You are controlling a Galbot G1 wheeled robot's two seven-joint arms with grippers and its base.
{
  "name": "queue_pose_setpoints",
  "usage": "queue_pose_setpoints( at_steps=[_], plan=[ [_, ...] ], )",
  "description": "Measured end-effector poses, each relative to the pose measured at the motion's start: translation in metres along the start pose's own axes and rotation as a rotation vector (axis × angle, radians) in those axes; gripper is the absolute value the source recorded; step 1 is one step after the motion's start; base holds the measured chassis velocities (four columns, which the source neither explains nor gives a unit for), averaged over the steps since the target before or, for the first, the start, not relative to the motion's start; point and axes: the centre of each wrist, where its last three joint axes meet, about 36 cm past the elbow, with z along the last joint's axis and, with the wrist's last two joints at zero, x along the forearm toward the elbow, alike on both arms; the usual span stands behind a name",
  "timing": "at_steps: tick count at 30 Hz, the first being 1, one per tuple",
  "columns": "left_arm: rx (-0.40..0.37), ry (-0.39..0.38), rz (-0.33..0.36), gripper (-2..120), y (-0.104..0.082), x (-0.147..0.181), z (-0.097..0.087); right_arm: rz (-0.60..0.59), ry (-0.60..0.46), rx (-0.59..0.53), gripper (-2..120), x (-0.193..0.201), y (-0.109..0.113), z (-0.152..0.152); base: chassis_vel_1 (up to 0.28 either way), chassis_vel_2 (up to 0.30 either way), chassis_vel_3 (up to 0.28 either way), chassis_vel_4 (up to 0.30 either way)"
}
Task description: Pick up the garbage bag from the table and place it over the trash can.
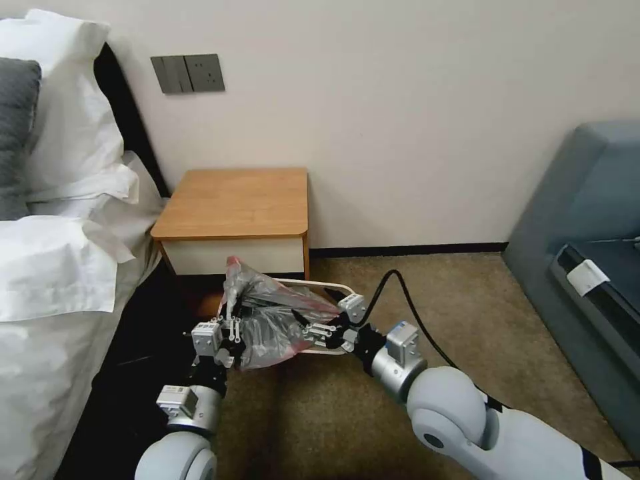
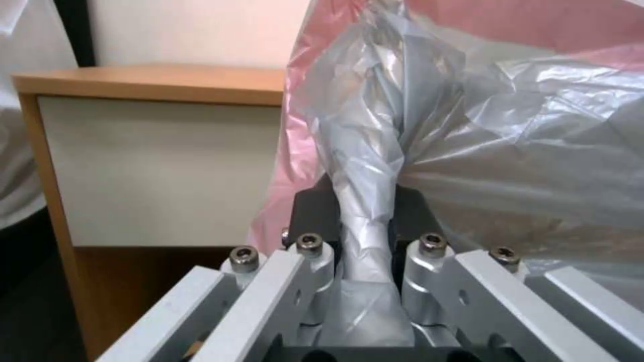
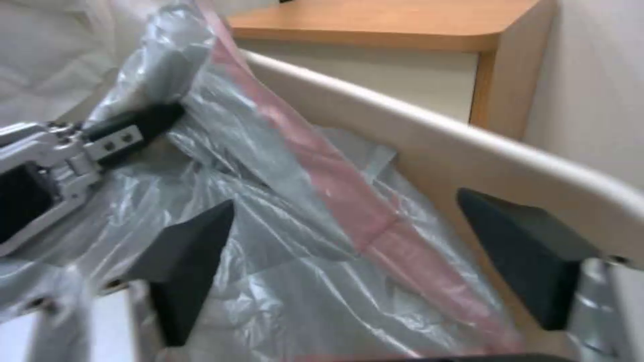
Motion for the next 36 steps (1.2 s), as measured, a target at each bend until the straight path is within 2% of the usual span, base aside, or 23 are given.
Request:
queue_pose_setpoints(
  at_steps=[3,6,7,11,13,15,21,22,29,36],
  plan=[
    [-0.001,-0.001,0.001,10,0.0,0.001,0.0,0.013,-0.001,-0.005,76,-0.003,0.002,0.001,0.0,0.0,0.0,0.0],
    [-0.002,0.0,0.0,10,0.0,0.003,0.0,0.019,-0.011,-0.014,60,-0.003,0.005,0.002,0.0,0.0,0.0,0.0],
    [-0.002,0.0,0.0,10,0.0,0.003,0.0,0.019,-0.011,-0.014,60,-0.003,0.005,0.002,0.0,0.0,0.0,0.0],
    [0.0,0.001,0.002,10,-0.001,0.004,-0.001,0.03,-0.03,-0.024,41,-0.005,0.007,0.007,0.0,0.0,0.0,0.0],
    [0.001,0.001,0.003,10,-0.001,0.004,-0.001,0.03,-0.032,-0.026,38,-0.006,0.007,0.007,0.0,0.0,0.0,0.0],
    [0.002,0.001,0.004,10,0.0,0.004,-0.001,0.027,-0.04,-0.032,26,-0.007,0.008,0.009,0.0,0.0,0.0,0.0],
    [0.006,0.004,0.002,10,0.0,0.004,-0.001,0.005,-0.057,-0.037,10,-0.005,0.01,0.008,0.0,0.0,0.0,0.0],
    [0.008,0.005,0.001,10,0.0,0.004,-0.001,-0.004,-0.064,-0.044,1,-0.004,0.011,0.006,0.0,0.0,0.0,0.0],
    [0.012,0.017,-0.001,10,0.0,0.004,0.003,-0.023,-0.122,-0.071,0,0.0,0.009,-0.014,0.0,0.0,0.0,0.0],
    [0.03,0.019,-0.002,10,-0.001,0.004,0.004,0.02,-0.153,-0.097,0,-0.009,-0.014,-0.04,0.0,0.0,0.0,0.0]
  ],
)
